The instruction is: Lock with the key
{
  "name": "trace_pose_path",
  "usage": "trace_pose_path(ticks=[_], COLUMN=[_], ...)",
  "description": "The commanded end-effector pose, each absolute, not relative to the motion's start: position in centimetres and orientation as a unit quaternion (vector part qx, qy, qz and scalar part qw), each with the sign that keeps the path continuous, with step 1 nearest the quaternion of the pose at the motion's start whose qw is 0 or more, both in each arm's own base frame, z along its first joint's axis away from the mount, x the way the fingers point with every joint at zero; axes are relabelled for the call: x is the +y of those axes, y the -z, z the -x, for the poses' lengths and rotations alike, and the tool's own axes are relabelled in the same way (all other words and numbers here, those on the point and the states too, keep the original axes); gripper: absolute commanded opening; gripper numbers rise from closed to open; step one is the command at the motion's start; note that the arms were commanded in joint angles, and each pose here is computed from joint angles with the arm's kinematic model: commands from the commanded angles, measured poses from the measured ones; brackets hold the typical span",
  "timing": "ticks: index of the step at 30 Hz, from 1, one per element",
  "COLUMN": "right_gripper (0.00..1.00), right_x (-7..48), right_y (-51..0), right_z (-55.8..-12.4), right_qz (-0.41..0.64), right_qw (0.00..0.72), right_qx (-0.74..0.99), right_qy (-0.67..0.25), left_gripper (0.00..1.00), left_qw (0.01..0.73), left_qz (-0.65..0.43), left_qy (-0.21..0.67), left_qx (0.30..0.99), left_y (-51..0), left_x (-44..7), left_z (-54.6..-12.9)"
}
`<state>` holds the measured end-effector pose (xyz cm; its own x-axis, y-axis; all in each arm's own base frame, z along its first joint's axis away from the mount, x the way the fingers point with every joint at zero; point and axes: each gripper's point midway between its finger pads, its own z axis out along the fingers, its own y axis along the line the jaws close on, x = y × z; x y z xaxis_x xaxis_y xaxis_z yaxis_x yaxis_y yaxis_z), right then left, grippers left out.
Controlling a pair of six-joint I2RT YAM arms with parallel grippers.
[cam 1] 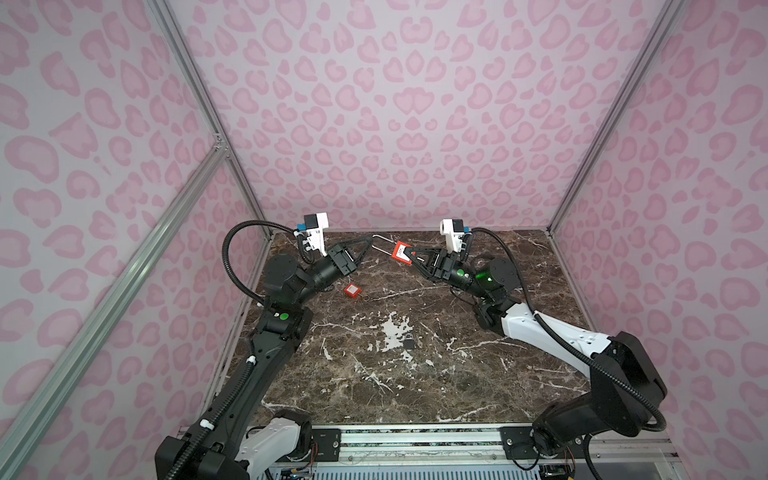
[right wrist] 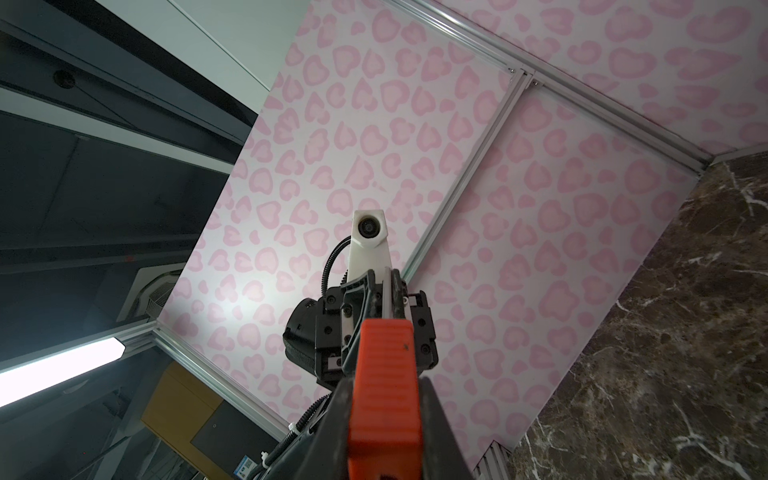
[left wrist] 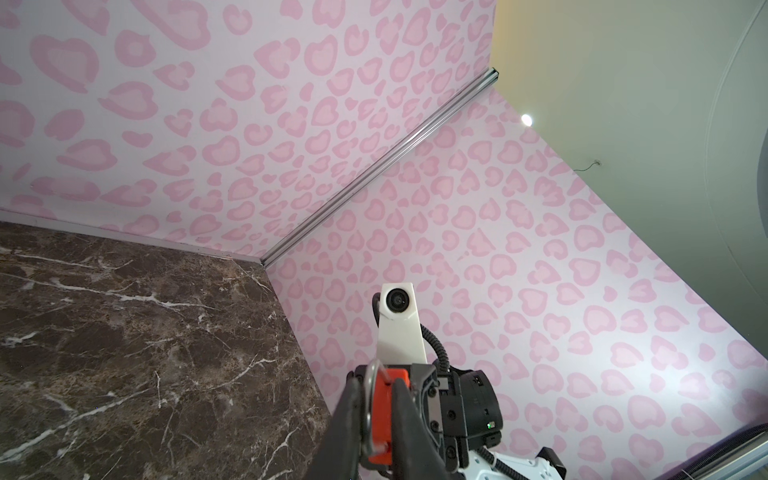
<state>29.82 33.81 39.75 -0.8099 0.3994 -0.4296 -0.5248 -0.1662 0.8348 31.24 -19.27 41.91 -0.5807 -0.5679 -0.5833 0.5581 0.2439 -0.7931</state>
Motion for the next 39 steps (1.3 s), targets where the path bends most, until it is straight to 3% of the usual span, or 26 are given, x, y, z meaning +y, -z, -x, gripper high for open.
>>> trace_pose_path(ticks=[1, 17, 30, 32, 39], right_gripper=[0.07, 0.06, 0.06, 0.05, 0.05], right_x=[33.8, 34.0, 35.1, 35.0, 34.7], right_y=[-40.2, -40.6, -41.0, -41.0, -40.3], right_z=[-29.5, -29.5, -29.6, -29.6, -29.8], right_qz=[0.070, 0.089, 0.086, 0.086, 0.076], right_qw=[0.311, 0.316, 0.307, 0.308, 0.312], right_qx=[0.559, 0.555, 0.545, 0.545, 0.553], right_qy=[-0.765, -0.765, -0.776, -0.775, -0.768], left_gripper=[0.15, 0.05, 0.04, 0.07, 0.33], left_qw=[0.472, 0.459, 0.434, 0.437, 0.435], left_qz=[-0.009, -0.009, -0.007, -0.006, -0.001], left_qy=[0.619, 0.628, 0.635, 0.633, 0.631], left_qx=[0.627, 0.628, 0.639, 0.639, 0.642], left_y=[-42.9, -42.4, -40.5, -40.7, -40.0], left_x=[-19.2, -19.3, -20.7, -20.5, -20.6], left_z=[-30.9, -30.4, -30.2, -30.1, -30.2])
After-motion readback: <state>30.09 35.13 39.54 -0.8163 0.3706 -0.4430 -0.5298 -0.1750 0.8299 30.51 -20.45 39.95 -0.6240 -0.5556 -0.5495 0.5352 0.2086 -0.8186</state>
